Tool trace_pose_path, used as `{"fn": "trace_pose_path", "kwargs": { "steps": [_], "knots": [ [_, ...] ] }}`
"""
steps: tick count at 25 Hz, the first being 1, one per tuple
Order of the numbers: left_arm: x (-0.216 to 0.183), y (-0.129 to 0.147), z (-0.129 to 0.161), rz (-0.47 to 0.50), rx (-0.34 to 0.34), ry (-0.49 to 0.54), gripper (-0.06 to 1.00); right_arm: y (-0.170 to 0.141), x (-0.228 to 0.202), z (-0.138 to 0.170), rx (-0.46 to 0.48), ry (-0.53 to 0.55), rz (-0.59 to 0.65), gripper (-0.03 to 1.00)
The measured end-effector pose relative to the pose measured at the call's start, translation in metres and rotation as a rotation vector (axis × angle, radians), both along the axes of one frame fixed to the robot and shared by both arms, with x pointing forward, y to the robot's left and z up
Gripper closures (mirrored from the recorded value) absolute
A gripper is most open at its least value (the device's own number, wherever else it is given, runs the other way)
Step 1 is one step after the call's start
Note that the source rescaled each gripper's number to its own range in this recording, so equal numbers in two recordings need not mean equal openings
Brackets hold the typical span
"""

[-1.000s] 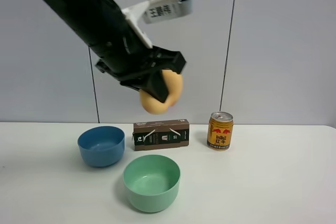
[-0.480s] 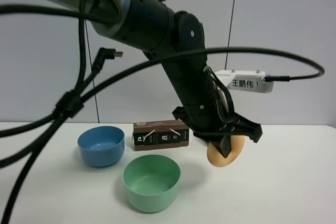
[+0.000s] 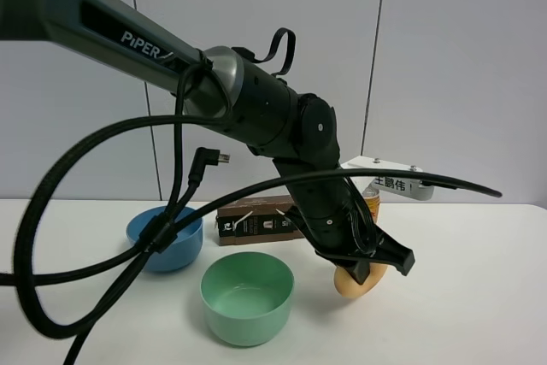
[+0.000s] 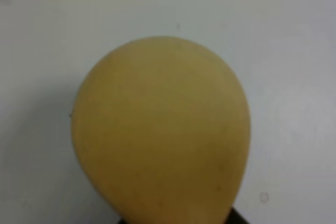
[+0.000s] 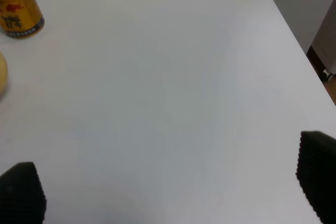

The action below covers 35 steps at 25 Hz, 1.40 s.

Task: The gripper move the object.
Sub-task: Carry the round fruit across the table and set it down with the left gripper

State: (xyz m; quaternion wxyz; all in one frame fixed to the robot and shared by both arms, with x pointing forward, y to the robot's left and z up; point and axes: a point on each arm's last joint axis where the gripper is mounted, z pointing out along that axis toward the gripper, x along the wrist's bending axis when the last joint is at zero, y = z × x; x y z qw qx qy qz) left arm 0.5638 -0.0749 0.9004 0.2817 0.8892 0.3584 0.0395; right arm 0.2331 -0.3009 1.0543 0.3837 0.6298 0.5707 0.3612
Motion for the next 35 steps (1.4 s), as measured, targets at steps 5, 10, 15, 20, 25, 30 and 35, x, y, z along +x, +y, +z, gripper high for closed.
{"fn": "trace_pose_path", "kwargs": {
  "steps": [5,10,15,20,25,30,35],
  "knots": [
    [0.0,0.0,-0.008,0.0,0.008,0.007,0.94,0.0,0.0,0.0,0.0,0.0,0.0,-0.03],
    [0.001,-0.001,-0.008,0.001,0.0,-0.002,0.89,0.0,0.0,0.0,0.0,0.0,0.0,-0.03],
    [0.002,-0.001,-0.007,0.001,-0.005,-0.011,0.25,0.0,0.0,0.0,0.0,0.0,0.0,-0.03],
    [0.002,-0.002,-0.007,0.002,-0.009,-0.016,-0.01,0.0,0.0,0.0,0.0,0.0,0.0,-0.03],
    [0.001,-0.001,-0.007,-0.002,0.0,-0.006,-0.02,0.0,0.0,0.0,0.0,0.0,0.0,-0.03],
    [-0.004,0.003,0.025,-0.026,0.005,-0.011,-0.02,0.0,0.0,0.0,0.0,0.0,0.0,-0.03],
    [-0.006,0.02,0.096,-0.03,-0.044,-0.089,-0.02,0.0,0.0,0.0,0.0,0.0,0.0,-0.03]
  ]
}}
